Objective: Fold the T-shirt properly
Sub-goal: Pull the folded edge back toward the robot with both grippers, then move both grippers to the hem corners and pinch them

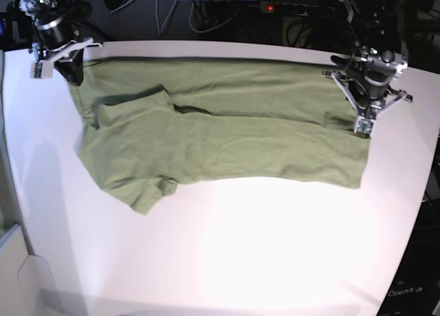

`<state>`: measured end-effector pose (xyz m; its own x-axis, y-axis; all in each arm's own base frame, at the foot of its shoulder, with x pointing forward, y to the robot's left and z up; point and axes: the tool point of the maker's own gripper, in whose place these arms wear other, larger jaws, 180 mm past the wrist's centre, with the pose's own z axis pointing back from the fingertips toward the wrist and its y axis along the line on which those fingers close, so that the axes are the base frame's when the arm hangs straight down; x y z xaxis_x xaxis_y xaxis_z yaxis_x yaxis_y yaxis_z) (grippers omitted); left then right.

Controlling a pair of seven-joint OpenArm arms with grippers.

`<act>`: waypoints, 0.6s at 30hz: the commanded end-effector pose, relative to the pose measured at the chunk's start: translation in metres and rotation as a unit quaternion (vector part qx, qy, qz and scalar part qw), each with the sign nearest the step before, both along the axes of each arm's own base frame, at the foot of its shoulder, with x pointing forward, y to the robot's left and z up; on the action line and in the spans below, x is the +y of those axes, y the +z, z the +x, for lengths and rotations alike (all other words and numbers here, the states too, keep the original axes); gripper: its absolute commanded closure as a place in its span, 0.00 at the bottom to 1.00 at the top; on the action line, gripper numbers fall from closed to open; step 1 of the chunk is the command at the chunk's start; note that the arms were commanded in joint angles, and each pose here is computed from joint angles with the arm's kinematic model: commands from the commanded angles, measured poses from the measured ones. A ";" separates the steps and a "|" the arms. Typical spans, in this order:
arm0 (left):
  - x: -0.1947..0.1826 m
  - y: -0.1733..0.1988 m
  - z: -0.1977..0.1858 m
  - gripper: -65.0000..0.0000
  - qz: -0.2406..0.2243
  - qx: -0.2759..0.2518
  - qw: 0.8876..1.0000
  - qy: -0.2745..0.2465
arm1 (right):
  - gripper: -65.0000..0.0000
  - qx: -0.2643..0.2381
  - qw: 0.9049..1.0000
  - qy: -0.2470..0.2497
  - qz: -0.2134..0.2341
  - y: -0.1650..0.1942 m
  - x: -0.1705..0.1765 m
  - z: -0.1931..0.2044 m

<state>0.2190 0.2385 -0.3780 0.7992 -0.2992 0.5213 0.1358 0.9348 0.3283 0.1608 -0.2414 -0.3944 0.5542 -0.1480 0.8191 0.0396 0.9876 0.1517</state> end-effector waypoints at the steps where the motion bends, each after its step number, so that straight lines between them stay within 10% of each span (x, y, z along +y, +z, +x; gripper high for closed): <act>1: 0.006 0.016 0.008 0.95 0.012 -0.028 1.000 0.002 | 0.98 -0.030 1.000 0.003 -0.005 0.016 -0.002 0.009; 6: 0.037 0.041 0.016 0.88 0.031 -0.065 0.996 0.048 | 0.98 -0.033 0.998 0.040 -0.031 0.040 0.007 0.023; 11: 0.050 0.049 0.020 0.57 0.037 -0.080 0.994 0.067 | 0.97 -0.023 0.997 0.059 -0.041 0.052 0.014 0.052; 18: 0.052 0.059 0.031 0.40 0.041 -0.097 0.992 0.066 | 0.58 0.034 0.995 0.073 -0.051 0.052 0.015 0.089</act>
